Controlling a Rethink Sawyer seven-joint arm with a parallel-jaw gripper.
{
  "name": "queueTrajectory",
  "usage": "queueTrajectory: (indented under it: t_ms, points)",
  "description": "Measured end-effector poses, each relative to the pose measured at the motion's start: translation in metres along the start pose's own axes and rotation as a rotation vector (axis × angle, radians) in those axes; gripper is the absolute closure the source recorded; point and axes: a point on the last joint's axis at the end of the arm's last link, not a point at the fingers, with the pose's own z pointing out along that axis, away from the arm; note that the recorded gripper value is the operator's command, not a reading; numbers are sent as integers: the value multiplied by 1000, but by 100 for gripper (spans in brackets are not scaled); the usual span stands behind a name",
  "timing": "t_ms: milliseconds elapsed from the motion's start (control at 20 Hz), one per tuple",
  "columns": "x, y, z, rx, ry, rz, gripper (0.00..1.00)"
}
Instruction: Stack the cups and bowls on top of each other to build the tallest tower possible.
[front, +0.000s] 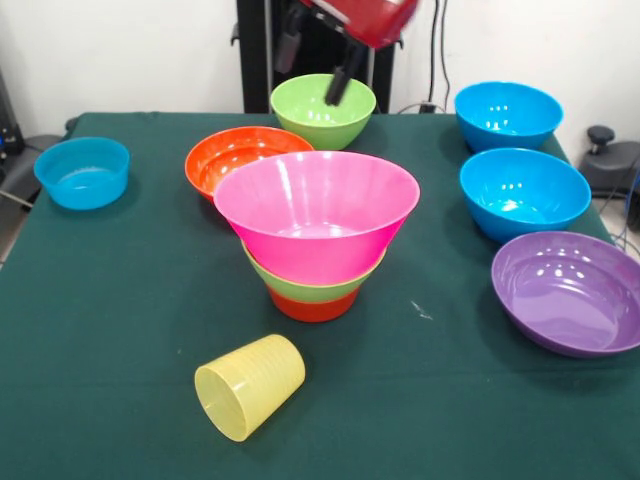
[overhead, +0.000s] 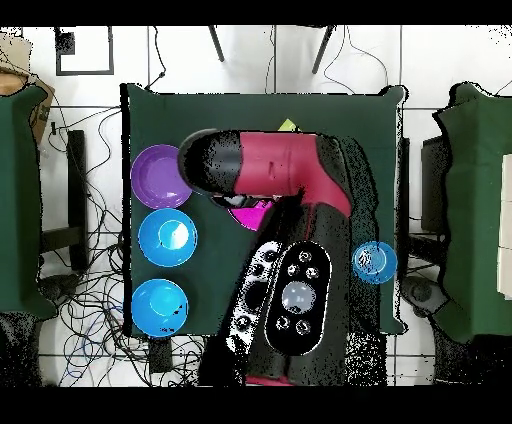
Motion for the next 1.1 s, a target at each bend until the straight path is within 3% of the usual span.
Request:
queueTrajectory:
  t_ms: [450,1100]
  points:
    - [-20,-26,13,-59,-3,51,0]
    - [-15,-12,21,-107,31,33,0]
